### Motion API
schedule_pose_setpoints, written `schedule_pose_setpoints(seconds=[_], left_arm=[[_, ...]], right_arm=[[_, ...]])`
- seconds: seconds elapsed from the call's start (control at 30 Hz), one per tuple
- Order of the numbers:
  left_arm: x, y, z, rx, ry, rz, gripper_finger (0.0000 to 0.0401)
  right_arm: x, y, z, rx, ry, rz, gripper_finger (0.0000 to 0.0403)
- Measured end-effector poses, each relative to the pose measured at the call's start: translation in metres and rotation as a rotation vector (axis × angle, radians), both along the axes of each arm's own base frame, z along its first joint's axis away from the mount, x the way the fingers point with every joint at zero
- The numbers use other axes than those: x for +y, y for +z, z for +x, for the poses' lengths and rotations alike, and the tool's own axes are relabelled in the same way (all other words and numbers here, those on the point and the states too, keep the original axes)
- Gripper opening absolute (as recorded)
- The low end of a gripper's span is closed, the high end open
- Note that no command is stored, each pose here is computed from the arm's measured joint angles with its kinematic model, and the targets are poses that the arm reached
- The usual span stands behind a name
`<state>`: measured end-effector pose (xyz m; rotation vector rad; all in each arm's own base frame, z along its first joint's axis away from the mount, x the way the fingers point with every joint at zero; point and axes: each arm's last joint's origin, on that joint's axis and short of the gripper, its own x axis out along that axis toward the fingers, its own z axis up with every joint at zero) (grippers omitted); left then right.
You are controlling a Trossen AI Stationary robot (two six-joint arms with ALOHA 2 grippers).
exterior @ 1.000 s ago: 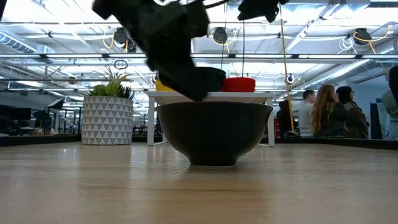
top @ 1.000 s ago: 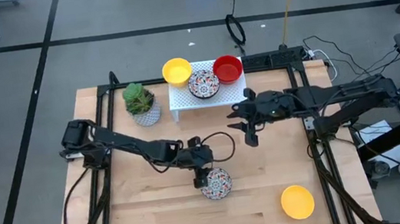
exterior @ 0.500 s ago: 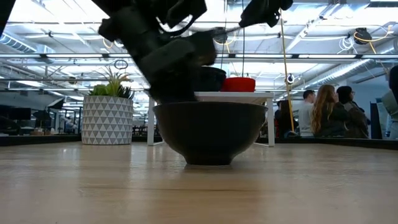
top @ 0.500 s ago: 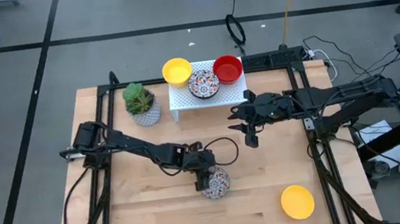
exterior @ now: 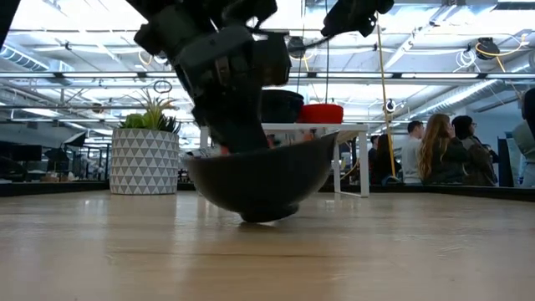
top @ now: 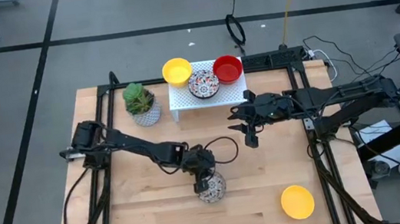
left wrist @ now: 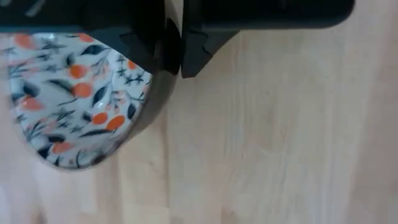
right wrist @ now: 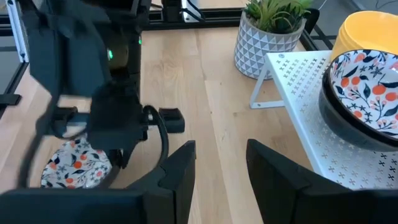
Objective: Pick & Place Mini bowls
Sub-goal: Stack the white patterned bowl on top of the white patterned bowl on the shelf
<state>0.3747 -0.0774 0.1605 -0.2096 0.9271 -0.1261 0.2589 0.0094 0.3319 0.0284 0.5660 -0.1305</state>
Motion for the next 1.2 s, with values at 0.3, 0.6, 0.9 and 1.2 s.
schedule_pose_setpoints(seconds=[0.3, 0.6, 0.9, 1.2], left_arm=[[0.024, 0.065, -0.017, -0.144, 0.023, 0.011, 0.0016], [0.077, 0.131, -0.045, -0.354, 0.161, 0.195, 0.0048], [0.142, 0.154, -0.062, -0.442, 0.342, 0.268, 0.0020], [0.194, 0.163, -0.074, -0.519, 0.486, 0.325, 0.0036]], right_arm=[[0.000, 0.006, -0.008, -0.007, 0.001, -0.002, 0.0130], [-0.002, 0.020, -0.031, -0.043, 0.001, 0.002, 0.0130], [-0.002, 0.029, -0.044, -0.082, 0.002, 0.005, 0.0130], [-0.002, 0.029, -0.045, -0.076, 0.003, 0.002, 0.0130]])
